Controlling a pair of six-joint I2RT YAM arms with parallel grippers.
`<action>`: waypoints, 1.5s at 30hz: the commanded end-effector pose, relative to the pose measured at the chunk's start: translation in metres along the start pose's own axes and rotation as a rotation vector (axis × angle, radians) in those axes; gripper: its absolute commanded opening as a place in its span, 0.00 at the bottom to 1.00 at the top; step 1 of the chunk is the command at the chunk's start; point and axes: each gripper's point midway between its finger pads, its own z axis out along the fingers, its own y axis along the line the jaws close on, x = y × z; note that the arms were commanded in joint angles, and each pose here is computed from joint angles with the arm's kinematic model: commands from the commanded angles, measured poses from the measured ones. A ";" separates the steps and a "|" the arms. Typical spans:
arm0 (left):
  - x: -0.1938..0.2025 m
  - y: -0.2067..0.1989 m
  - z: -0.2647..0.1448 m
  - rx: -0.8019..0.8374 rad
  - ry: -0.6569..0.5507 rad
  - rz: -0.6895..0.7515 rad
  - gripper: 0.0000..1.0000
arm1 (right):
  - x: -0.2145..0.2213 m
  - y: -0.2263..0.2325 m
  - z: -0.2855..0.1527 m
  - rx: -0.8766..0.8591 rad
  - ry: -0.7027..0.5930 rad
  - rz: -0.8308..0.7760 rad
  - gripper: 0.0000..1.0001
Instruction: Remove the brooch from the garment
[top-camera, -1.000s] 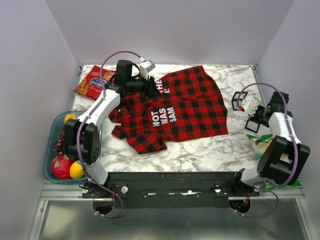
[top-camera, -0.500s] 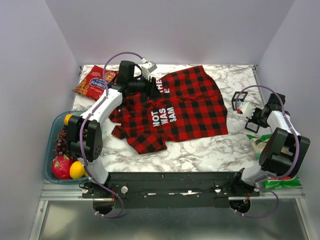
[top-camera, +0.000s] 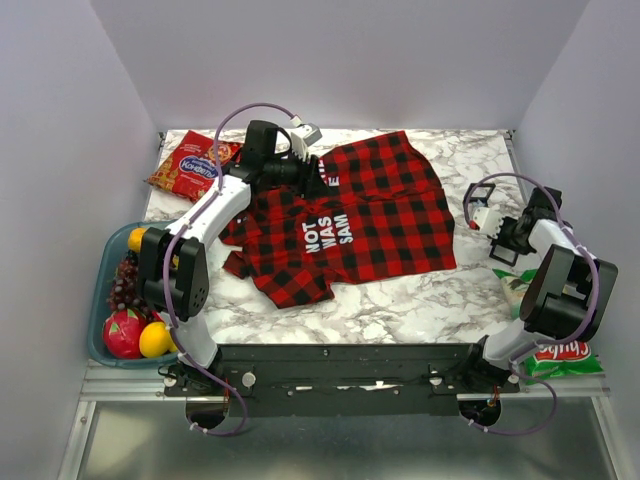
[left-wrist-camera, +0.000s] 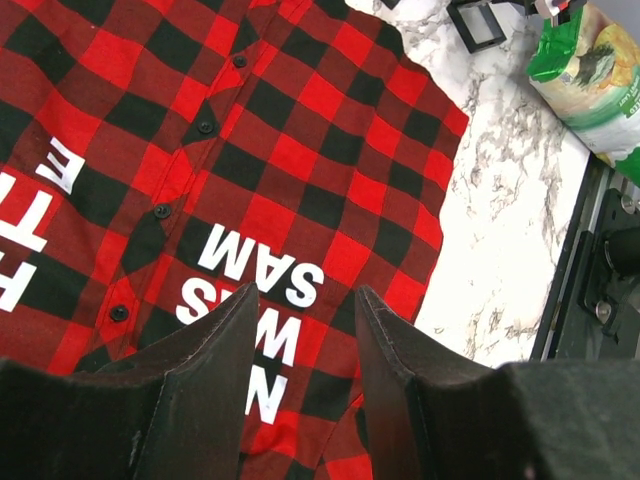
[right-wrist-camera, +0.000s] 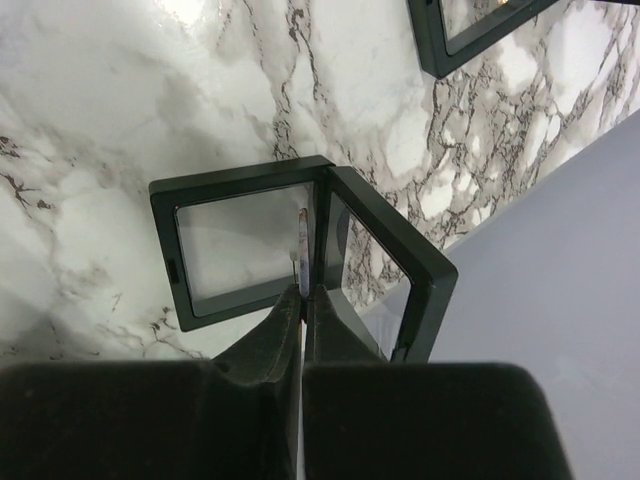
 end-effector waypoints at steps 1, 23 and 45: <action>-0.005 0.004 0.001 -0.025 0.002 0.024 0.52 | 0.003 0.009 0.009 -0.018 0.013 -0.033 0.11; -0.013 -0.002 -0.001 -0.002 -0.015 0.039 0.52 | -0.018 0.048 -0.044 -0.109 -0.046 0.017 0.42; -0.081 0.060 -0.071 -0.271 -0.004 0.151 0.99 | -0.299 -0.119 -0.210 0.171 -0.725 0.808 1.00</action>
